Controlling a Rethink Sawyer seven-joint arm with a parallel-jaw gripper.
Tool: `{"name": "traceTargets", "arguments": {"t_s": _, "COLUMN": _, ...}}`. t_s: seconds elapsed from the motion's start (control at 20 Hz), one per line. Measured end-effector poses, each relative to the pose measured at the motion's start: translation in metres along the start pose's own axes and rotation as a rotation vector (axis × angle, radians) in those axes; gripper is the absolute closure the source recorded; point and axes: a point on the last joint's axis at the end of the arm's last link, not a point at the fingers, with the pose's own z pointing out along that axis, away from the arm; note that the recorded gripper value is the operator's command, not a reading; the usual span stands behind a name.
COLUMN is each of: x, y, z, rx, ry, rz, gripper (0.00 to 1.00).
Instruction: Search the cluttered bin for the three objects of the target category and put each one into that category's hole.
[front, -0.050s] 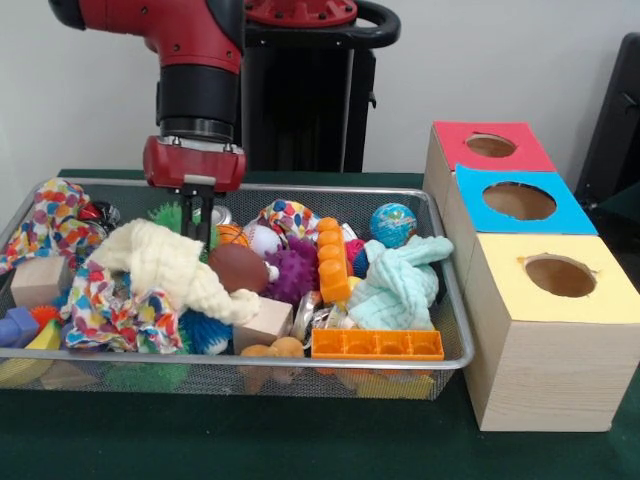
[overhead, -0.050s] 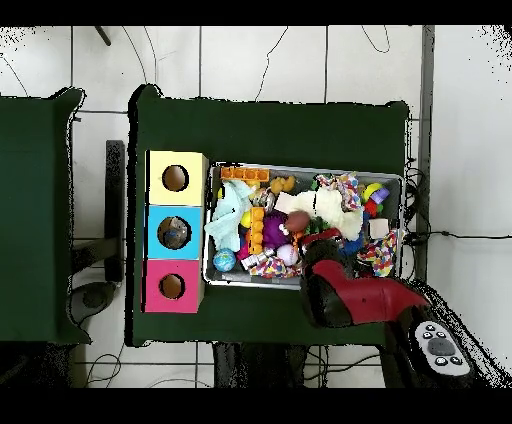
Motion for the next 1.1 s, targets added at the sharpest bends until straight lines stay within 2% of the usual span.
{"name": "traceTargets", "arguments": {"t_s": 0.25, "x": -0.020, "y": 0.002, "z": 0.000, "rx": 0.036, "ry": -0.071, "rz": 0.055, "gripper": 1.00}}
{"name": "traceTargets", "arguments": {"t_s": 0.55, "x": -0.024, "y": 0.003, "z": -0.002, "rx": 0.048, "ry": -0.098, "rz": 0.080, "gripper": 1.00}}
{"name": "traceTargets", "arguments": {"t_s": 0.85, "x": -0.020, "y": 0.008, "z": -0.005, "rx": 0.033, "ry": -0.094, "rz": 0.095, "gripper": 1.00}}
{"name": "traceTargets", "arguments": {"t_s": 1.1, "x": -0.017, "y": 0.009, "z": -0.005, "rx": -0.027, "ry": -0.098, "rz": 0.134, "gripper": 1.00}}
